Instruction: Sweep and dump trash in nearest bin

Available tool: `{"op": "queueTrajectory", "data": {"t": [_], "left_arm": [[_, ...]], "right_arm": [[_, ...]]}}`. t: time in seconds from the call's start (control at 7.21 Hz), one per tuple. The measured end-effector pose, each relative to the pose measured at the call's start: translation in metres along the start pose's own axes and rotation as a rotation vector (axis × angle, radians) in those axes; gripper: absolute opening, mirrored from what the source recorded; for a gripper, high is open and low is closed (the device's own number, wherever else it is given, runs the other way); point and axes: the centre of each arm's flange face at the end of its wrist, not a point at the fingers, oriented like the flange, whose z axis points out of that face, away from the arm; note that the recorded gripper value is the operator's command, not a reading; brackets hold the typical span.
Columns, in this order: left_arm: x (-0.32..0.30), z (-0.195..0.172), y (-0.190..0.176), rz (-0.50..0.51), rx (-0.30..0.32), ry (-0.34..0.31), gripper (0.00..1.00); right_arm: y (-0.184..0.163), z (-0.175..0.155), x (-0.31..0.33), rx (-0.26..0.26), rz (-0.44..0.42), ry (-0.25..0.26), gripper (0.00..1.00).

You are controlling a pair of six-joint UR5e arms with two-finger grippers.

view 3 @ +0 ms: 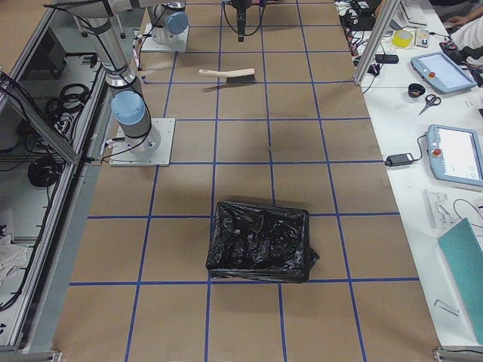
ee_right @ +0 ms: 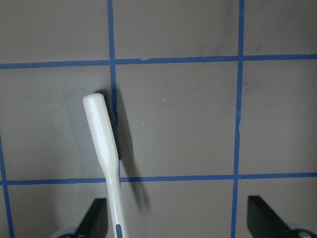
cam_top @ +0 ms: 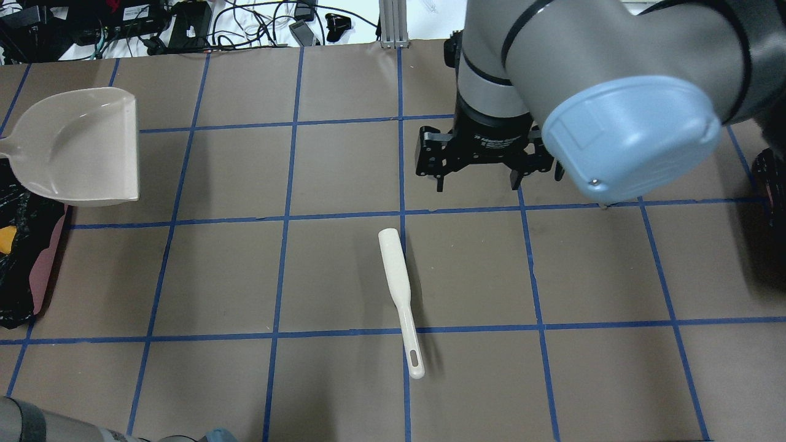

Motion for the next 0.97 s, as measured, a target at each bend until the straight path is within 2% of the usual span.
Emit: {"op": "queueTrajectory", "data": {"t": [0.28,0.56,0.97], "left_arm": [[0.005,0.010,-0.096,-0.209,0.039,0.029,0.00],[0.014,0.013,-0.174,-0.467,0.078,0.053,0.00],[0.038,0.019,-0.291,-0.789,0.077,0.097,0.00]], "right_arm": [[-0.021,-0.003,0.044,0.004,0.009,0.020,1.00],[-0.030,-0.004,0.072,0.001,0.011,0.048,1.00],[-0.032,-0.007,0.102,-0.022,0.062,0.054,1.00]]}}
